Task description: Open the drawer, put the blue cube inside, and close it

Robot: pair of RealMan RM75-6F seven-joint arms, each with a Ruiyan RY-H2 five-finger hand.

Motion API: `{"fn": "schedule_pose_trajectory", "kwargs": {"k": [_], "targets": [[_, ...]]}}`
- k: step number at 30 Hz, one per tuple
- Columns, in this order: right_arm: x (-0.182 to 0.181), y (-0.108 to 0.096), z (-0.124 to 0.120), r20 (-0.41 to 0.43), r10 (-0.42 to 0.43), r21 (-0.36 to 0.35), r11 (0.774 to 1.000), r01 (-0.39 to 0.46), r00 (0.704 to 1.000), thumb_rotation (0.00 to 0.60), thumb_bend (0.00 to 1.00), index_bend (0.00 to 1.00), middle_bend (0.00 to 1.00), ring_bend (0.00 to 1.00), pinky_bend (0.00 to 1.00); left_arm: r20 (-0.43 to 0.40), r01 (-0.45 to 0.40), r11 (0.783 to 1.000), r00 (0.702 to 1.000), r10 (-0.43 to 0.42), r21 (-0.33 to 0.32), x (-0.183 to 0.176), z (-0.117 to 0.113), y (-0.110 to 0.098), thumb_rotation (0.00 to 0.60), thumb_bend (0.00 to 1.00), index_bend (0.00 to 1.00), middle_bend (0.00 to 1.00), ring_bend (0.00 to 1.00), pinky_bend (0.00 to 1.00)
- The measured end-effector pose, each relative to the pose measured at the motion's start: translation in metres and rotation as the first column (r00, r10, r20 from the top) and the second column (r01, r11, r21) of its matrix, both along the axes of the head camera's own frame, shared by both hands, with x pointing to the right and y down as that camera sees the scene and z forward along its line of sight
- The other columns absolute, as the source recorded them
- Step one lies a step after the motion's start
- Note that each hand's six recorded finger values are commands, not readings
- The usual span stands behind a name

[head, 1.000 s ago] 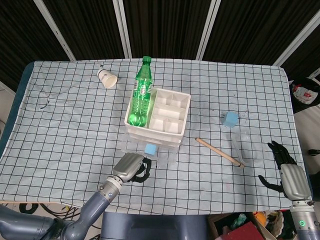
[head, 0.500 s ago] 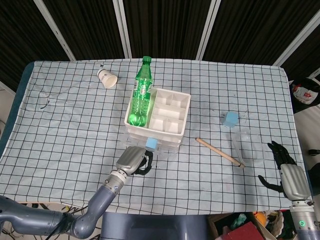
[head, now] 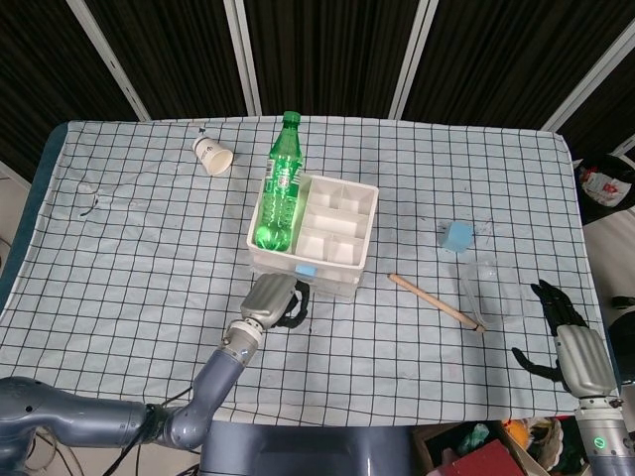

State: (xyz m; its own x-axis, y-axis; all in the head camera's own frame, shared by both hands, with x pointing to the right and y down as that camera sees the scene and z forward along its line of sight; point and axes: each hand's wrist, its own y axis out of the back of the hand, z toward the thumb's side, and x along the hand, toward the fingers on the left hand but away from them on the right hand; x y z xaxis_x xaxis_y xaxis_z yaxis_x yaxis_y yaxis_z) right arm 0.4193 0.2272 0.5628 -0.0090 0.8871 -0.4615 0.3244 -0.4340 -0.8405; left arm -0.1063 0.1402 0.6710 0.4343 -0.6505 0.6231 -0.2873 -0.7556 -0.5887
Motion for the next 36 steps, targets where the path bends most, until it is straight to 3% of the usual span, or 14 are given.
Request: {"fn": "schedule_pose_trajectory", "kwargs": {"k": [8, 15, 19, 22, 26, 32, 34, 36], "targets": [[0.0, 0.0, 0.001, 0.004, 0.003, -0.005, 1.0, -0.002, 1.0, 0.6, 0.2, 0.0, 0.0, 0.0, 0.19, 0.021, 0.053, 0.999, 0.998, -0.052, -0.011, 0.001, 0.011, -0.014, 0.6, 0.4, 0.61, 1.0, 1.0, 0.97], [0.001, 0.0, 0.001, 0.003, 0.004, -0.007, 1.0, -0.004, 1.0, 0.6, 0.2, 0.0, 0.0, 0.0, 0.19, 0.015, 0.067, 0.998, 0.998, -0.066, -0.023, -0.002, 0.01, -0.013, 0.6, 0.4, 0.6, 1.0, 1.0, 0.97], [0.001, 0.0, 0.0, 0.002, 0.002, -0.007, 1.0, -0.002, 1.0, 0.6, 0.2, 0.0, 0.0, 0.0, 0.19, 0.013, 0.063, 0.998, 0.998, -0.063, -0.017, -0.012, 0.003, -0.008, 0.6, 0.39, 0.6, 0.97, 0.96, 0.94], [0.002, 0.0, 0.0, -0.001, 0.002, -0.006, 1.0, -0.002, 1.0, 0.6, 0.2, 0.0, 0.0, 0.0, 0.19, 0.02, 0.057, 0.998, 0.998, -0.057, 0.002, -0.029, -0.007, -0.005, 0.6, 0.36, 0.57, 0.89, 0.88, 0.86], [0.001, 0.0, 0.0, -0.007, -0.002, -0.004, 1.0, 0.002, 1.0, 0.6, 0.2, 0.0, 0.0, 0.0, 0.19, 0.05, 0.057, 0.997, 0.997, -0.06, 0.049, -0.067, -0.026, -0.004, 0.6, 0.34, 0.53, 0.73, 0.71, 0.63], [0.0, 0.001, -0.001, -0.015, -0.011, -0.001, 1.0, 0.011, 1.0, 0.6, 0.2, 0.0, 0.0, 0.0, 0.19, 0.126, 0.074, 0.988, 0.988, -0.09, 0.133, -0.146, -0.059, 0.001, 0.6, 0.29, 0.43, 0.26, 0.19, 0.12], [0.0, 0.001, -0.001, -0.019, -0.015, 0.002, 1.0, 0.015, 1.0, 0.6, 0.2, 0.0, 0.0, 0.0, 0.19, 0.145, 0.086, 0.986, 0.984, -0.107, 0.142, -0.171, -0.069, 0.006, 0.6, 0.22, 0.27, 0.11, 0.05, 0.01], [-0.001, 0.001, -0.002, -0.022, -0.017, 0.007, 1.0, 0.017, 1.0, 0.6, 0.2, 0.0, 0.0, 0.0, 0.19, 0.163, 0.103, 0.984, 0.979, -0.126, 0.143, -0.193, -0.076, 0.012, 0.6, 0.16, 0.09, 0.02, 0.0, 0.0]]}}
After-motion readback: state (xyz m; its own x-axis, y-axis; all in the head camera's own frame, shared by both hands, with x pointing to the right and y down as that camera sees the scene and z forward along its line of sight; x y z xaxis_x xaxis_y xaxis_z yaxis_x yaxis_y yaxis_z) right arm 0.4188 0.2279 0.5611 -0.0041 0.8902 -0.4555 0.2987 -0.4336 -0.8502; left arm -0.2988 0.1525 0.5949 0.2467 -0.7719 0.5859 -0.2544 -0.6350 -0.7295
